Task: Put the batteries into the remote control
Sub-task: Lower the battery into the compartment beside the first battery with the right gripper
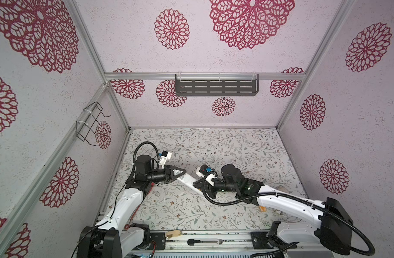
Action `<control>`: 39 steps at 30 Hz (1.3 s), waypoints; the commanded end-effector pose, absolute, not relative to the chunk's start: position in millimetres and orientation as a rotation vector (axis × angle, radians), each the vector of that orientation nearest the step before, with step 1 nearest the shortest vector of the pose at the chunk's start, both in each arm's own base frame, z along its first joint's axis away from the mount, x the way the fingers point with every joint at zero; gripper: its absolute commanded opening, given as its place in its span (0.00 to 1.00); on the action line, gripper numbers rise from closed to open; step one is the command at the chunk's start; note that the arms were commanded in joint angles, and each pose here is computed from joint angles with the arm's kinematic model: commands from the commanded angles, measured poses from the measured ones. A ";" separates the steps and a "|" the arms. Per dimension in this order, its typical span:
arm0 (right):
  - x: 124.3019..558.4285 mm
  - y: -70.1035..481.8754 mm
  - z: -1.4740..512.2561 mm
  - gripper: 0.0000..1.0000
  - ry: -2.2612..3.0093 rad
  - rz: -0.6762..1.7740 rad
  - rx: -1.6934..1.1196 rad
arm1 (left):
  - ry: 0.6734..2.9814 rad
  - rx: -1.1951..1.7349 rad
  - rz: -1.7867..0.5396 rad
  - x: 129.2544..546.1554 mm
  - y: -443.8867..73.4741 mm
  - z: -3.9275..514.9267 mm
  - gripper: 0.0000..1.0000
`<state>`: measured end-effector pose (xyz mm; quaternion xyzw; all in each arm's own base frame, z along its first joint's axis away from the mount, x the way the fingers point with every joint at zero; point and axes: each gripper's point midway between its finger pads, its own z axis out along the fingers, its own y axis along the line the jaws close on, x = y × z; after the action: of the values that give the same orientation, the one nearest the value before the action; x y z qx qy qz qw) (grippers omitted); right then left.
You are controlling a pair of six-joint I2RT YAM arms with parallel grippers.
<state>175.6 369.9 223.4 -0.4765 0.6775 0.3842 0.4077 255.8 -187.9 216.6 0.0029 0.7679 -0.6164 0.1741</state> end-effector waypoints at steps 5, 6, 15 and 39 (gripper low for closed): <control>174.6 367.7 217.1 0.13 1.707 0.954 -1.214 | 2.138 0.058 -1.750 253.6 -186.8 225.8 0.00; 174.5 366.9 214.5 0.12 1.714 0.952 -1.215 | 2.139 0.054 -1.750 253.8 -186.2 225.3 0.00; 167.7 358.2 192.4 0.11 1.784 0.937 -1.248 | 2.136 0.051 -1.746 254.7 -185.1 225.4 0.00; 178.7 348.5 266.8 0.26 1.641 0.894 -1.128 | 2.154 0.026 -1.739 256.7 -183.5 221.1 0.00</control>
<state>175.3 348.2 225.0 -0.4637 0.6966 0.3559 0.4160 257.1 -183.7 210.4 -0.0051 0.7718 -0.6108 0.1767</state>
